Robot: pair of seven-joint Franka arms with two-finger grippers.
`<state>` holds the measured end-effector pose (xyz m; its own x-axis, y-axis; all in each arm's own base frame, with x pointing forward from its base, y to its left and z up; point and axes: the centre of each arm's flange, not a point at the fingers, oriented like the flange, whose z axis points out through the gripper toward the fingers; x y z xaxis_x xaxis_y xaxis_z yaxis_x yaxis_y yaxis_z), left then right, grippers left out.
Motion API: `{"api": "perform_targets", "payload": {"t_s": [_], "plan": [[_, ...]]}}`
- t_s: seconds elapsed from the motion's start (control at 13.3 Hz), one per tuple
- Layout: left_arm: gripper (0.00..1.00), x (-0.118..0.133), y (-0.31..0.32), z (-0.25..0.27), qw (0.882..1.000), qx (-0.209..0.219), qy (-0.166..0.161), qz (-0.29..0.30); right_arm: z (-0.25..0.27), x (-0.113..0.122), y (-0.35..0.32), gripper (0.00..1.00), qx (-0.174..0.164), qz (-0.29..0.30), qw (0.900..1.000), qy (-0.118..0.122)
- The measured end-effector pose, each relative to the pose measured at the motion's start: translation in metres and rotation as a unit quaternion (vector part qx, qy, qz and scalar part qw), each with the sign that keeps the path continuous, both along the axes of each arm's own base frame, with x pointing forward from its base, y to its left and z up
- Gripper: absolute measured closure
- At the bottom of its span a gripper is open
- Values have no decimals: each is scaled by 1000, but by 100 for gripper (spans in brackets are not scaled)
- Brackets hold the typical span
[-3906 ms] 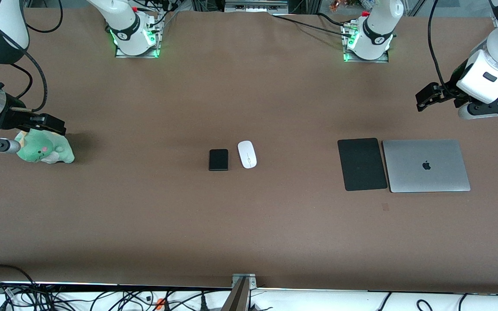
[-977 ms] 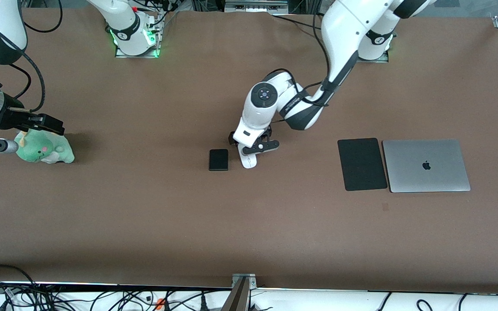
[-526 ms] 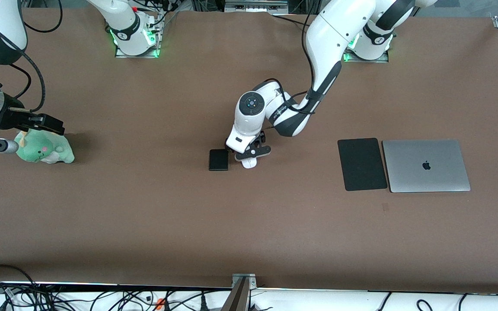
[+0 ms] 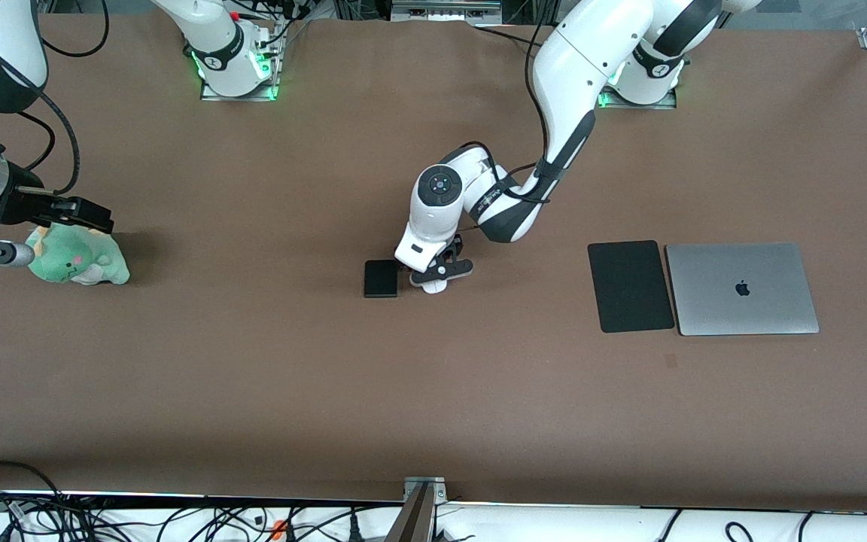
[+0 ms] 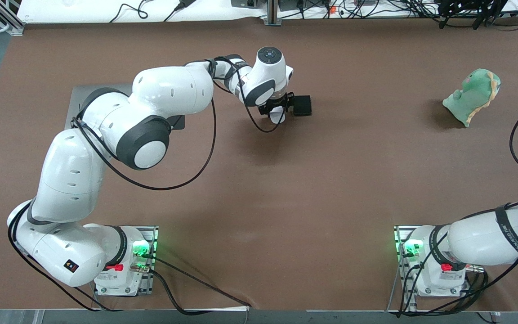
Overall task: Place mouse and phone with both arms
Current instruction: 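Carry the mouse with the left gripper while the right gripper reaches the phone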
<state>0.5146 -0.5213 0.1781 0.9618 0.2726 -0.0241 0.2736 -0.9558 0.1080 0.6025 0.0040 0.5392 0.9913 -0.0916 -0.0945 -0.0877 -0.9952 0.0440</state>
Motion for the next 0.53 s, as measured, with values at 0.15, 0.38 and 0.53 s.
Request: {"api": "perform_targets", "payload": {"t_s": [0.15,0.38,0.53], "plan": [[38,3,2,1,1000,0,-3,-10,0,0,0,0,0,0,1000,0],[38,13,10,3,1000,-1,-7,-14,0,0,0,0,0,0,1000,0],[38,32,27,10,1000,-1,-12,-17,0,0,0,0,0,0,1000,1]]}}
